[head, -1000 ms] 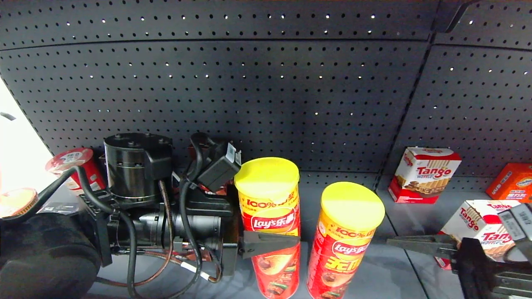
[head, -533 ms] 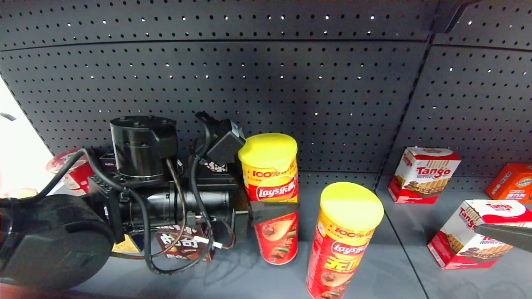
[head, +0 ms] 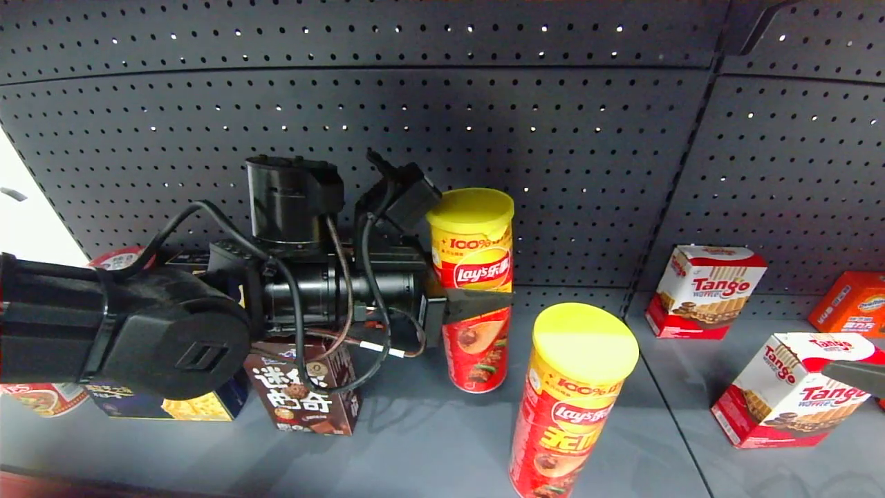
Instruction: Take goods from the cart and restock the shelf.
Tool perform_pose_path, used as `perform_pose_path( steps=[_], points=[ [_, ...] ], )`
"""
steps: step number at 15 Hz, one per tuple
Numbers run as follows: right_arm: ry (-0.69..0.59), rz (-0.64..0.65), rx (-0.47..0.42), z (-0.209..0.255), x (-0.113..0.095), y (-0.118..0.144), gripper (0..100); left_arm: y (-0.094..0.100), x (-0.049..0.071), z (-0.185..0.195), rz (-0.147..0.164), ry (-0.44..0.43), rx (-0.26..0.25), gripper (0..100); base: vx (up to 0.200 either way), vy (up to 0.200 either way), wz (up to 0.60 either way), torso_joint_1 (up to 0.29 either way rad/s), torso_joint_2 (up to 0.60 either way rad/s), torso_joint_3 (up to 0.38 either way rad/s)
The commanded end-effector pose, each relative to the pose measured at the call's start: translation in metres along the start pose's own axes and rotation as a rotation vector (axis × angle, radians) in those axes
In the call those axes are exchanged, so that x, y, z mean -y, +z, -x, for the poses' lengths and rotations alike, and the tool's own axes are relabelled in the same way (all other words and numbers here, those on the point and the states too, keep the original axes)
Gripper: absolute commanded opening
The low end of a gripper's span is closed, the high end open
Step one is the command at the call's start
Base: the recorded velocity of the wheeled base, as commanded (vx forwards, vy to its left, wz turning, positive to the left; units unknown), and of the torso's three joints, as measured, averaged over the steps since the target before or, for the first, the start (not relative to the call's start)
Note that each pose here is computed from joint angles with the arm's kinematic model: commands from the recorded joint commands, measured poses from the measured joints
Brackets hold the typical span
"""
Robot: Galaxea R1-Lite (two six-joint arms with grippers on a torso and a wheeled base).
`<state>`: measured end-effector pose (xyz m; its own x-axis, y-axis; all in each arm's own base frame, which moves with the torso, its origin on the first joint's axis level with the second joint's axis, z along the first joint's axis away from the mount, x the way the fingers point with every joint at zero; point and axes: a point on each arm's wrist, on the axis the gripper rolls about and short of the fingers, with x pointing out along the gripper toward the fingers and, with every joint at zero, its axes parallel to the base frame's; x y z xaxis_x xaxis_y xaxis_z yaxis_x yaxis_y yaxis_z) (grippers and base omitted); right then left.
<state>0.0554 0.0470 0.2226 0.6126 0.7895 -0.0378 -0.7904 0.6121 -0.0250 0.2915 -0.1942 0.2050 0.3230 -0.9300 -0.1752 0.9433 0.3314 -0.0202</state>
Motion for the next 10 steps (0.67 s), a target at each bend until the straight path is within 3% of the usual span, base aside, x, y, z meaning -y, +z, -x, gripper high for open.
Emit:
perform_pose_path(
  steps=[1,2,3,4,6,8,10],
  points=[
    [0.001,0.0,0.0,-0.002,0.001,0.002,100,-0.003,-0.013,-0.005,-0.001,0.013,-0.01,0,0.0,0.0,0.0,0.0,0.0,0.0],
    [0.0,0.001,0.003,-0.002,0.001,0.003,100,-0.006,-0.012,-0.005,0.032,0.003,-0.052,0,0.0,0.0,0.0,0.0,0.0,0.0],
    [0.002,0.002,0.006,-0.001,0.0,0.004,100,-0.006,-0.012,-0.005,0.027,-0.001,-0.076,0,0.0,0.0,0.0,0.0,0.0,0.0],
    [0.006,0.004,0.009,0.0,0.0,0.003,100,-0.005,-0.016,-0.008,0.001,-0.002,-0.077,0,0.0,0.0,0.0,0.0,0.0,0.0],
    [0.017,0.004,0.008,-0.001,-0.001,0.002,100,-0.01,-0.021,-0.016,0.0,-0.007,-0.084,0,0.0,0.0,0.0,0.0,0.0,0.0],
    [0.019,0.004,0.006,0.0,-0.001,0.001,100,-0.002,-0.031,-0.027,-0.021,-0.03,-0.053,0,0.0,0.0,0.0,0.0,0.0,0.0],
    [0.017,0.004,0.008,0.0,-0.001,0.001,100,0.002,-0.034,-0.029,-0.011,-0.03,-0.063,0,0.0,0.0,0.0,0.0,0.0,0.0]
  ],
)
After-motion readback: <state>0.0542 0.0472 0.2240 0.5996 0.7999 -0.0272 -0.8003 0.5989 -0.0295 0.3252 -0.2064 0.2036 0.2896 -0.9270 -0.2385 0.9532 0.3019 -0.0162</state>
